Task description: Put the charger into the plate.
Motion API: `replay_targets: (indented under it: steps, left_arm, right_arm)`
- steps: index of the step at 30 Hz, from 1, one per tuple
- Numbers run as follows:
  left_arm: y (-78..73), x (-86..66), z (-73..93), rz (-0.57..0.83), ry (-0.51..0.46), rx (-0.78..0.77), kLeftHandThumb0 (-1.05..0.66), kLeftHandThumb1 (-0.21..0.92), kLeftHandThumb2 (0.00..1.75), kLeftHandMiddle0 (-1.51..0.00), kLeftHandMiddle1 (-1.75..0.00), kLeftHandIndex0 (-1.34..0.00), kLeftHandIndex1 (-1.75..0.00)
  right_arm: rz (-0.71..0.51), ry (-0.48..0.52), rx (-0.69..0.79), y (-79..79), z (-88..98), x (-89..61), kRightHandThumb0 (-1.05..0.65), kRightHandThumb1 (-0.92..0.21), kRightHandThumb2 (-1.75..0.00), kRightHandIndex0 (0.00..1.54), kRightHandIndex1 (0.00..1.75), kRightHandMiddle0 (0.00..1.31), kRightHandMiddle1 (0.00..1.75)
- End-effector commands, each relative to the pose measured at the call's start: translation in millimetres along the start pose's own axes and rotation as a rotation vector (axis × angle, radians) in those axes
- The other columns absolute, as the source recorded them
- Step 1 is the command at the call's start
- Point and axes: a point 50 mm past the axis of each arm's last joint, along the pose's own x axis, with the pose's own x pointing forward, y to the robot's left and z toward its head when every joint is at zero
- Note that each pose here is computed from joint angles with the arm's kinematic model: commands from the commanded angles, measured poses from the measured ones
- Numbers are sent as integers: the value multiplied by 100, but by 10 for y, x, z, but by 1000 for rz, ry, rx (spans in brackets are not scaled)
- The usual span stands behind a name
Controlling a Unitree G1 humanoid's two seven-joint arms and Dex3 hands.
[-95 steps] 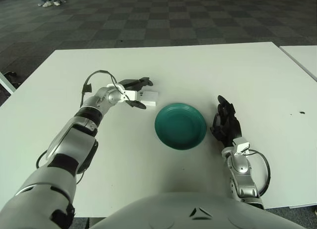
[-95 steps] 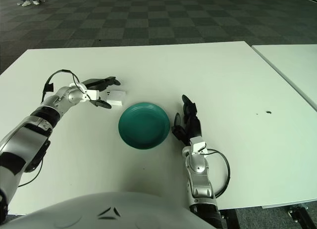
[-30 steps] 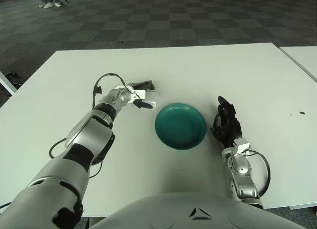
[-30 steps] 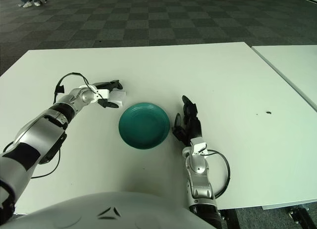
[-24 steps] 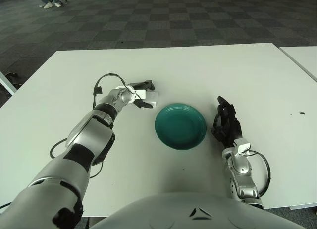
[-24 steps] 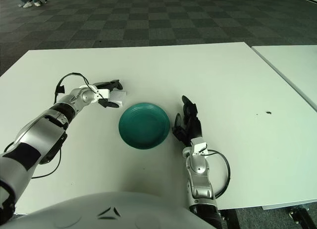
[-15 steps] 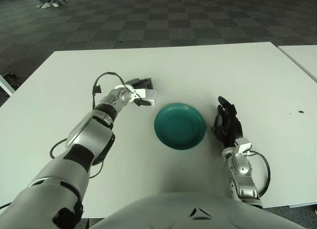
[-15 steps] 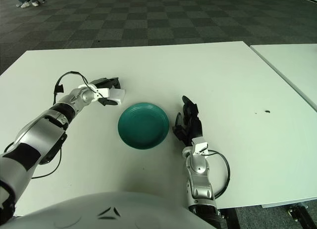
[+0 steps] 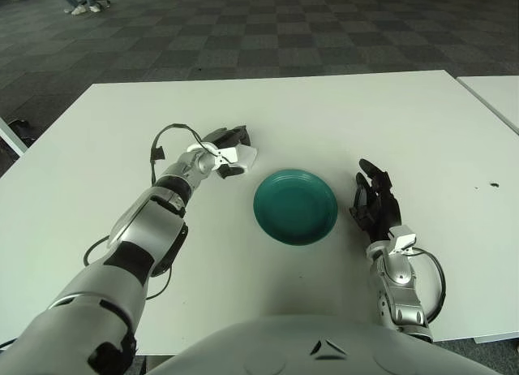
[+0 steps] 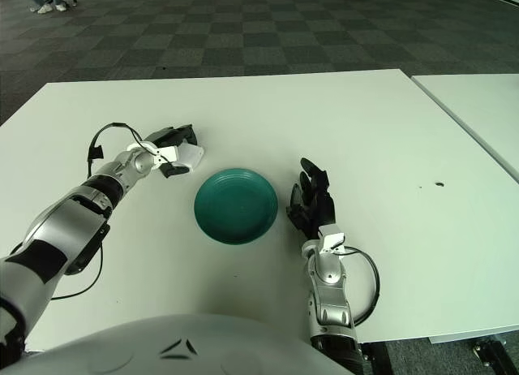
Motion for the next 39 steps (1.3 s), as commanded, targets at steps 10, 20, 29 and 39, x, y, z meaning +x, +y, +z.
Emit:
replay_targets:
  steps: [10,20,29,39]
  left_arm:
    - [-367,-130,-227,-88,117,-38,-44,40,121,-101,-175,-54,-175]
    - [-13,-143,-194,69,-9,-66,-44,39,122,-107,-175,-54,-175]
    - [316,-297,93,280,-279,-105,-46,32,131,-111,-175,-60,-175]
    - [231,-559,478,368,-443,-42,-47,31,132,-114,-175,-61,-175]
  right_arm:
    - [-51,258,-15,-140,-427,-213,-74,-92,-71,34,2,1,78]
    - [-47,264,10,-163,-451,-224,-73,-92,-72,29,0,0,71]
    - [-44,260,18,-156,-453,-224,-73,-92,-74,27,0,0,63]
    - [-31,264,3,-98,-460,-241,-75,-92,-75,29,1,0,59]
